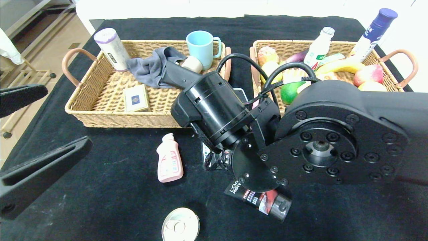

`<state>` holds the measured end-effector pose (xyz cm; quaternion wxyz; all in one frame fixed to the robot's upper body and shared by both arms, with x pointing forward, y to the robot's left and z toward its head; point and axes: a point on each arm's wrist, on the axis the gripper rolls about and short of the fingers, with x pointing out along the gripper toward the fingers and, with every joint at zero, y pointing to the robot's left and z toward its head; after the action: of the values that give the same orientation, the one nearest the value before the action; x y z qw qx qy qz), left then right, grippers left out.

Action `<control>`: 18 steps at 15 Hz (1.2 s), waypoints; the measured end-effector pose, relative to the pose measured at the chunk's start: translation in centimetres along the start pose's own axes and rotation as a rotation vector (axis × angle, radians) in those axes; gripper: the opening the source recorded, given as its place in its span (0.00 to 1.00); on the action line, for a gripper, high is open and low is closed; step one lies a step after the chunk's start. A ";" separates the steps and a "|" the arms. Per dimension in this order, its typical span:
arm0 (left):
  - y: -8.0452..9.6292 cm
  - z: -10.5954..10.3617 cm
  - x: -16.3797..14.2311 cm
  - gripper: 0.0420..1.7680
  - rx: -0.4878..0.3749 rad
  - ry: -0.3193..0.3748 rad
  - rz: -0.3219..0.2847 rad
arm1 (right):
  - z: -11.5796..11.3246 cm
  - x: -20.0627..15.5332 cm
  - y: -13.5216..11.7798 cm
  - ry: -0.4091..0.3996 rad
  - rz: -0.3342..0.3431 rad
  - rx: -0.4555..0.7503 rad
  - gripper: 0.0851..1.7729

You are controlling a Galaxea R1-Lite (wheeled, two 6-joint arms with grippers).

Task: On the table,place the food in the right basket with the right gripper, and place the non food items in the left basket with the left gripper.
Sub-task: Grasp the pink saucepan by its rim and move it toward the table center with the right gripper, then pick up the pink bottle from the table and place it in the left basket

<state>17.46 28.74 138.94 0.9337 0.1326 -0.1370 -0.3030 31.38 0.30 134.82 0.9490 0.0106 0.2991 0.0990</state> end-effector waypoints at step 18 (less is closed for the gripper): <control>0.0 0.0 -0.1 0.97 0.000 -0.001 -0.003 | -0.1 -1.2 0.3 -0.046 -0.014 -0.007 0.76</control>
<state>17.40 28.76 138.89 0.9332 0.1329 -0.1372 -0.3045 30.30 0.38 135.44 0.9564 0.0075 0.2769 0.0931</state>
